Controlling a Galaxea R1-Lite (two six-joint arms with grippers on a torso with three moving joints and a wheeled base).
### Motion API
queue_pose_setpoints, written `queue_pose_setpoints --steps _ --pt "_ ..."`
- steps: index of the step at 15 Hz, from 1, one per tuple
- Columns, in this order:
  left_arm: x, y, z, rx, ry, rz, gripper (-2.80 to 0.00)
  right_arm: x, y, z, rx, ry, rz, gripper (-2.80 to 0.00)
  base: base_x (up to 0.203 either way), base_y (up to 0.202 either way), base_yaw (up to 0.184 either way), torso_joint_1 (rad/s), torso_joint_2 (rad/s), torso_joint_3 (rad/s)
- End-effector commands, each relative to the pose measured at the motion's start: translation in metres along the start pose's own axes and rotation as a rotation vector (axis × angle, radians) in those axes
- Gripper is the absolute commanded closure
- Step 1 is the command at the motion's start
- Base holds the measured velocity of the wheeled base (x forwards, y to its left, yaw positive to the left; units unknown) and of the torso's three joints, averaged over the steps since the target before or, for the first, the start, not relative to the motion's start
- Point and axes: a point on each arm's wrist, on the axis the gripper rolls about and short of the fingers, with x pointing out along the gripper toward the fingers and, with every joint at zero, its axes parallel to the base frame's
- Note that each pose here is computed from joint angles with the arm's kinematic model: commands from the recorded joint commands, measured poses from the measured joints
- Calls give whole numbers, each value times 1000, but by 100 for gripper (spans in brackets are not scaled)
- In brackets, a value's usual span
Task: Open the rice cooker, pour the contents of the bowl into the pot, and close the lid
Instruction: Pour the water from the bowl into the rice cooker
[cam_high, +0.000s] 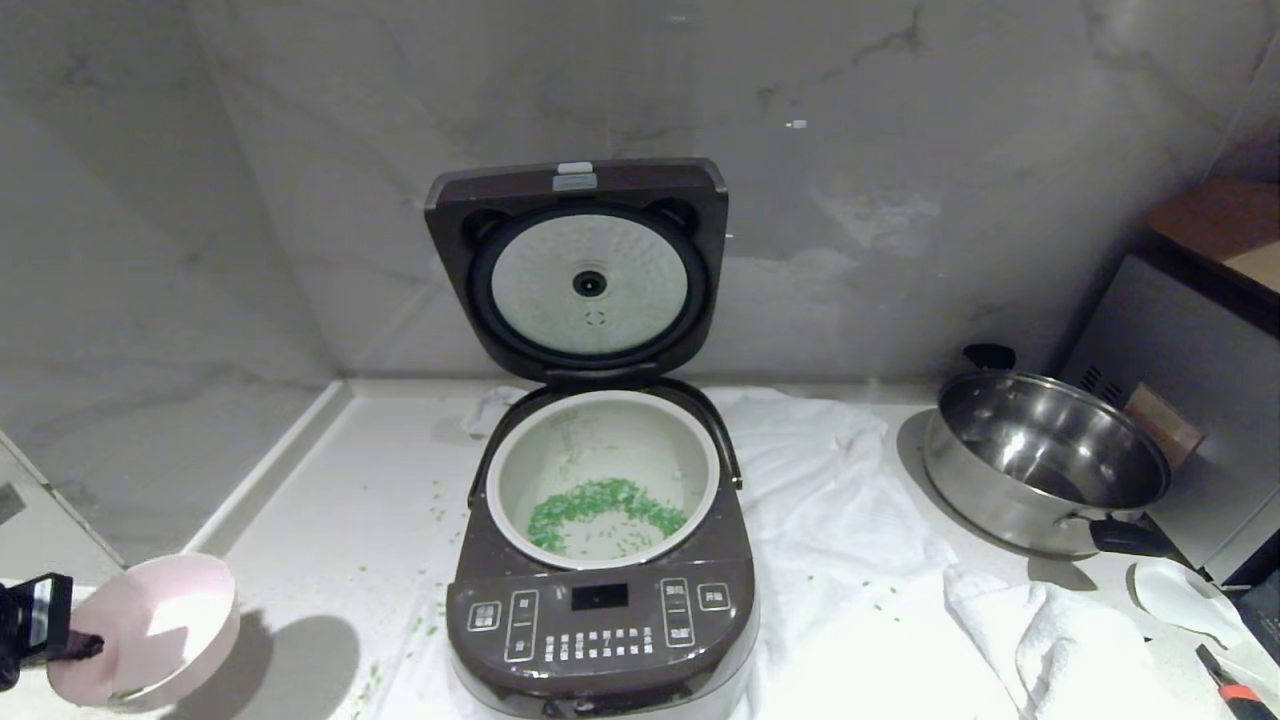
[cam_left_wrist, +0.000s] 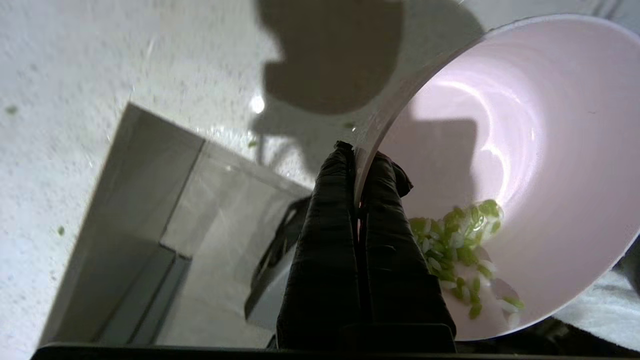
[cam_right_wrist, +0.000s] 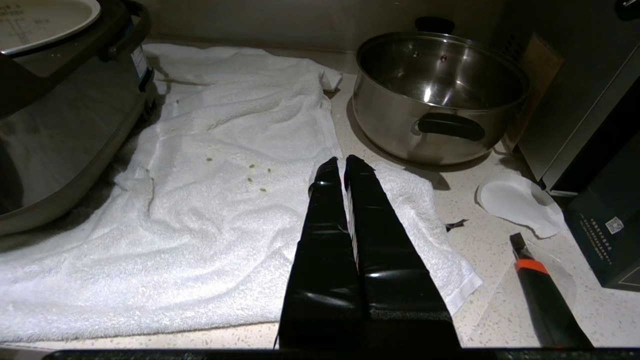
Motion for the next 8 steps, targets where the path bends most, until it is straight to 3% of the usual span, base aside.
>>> queue_pose_setpoints --steps 1,3,8 --pt "31 18 -11 -76 146 -9 0 0 0 0 -1 2 1 0 0 0 0 0 0 0" --pt "46 33 -15 -132 174 0 0 0 0 0 -1 2 1 0 0 0 0 0 0 0" --pt "96 76 -21 -221 139 76 0 0 0 0 -1 2 1 0 0 0 0 0 0 0"
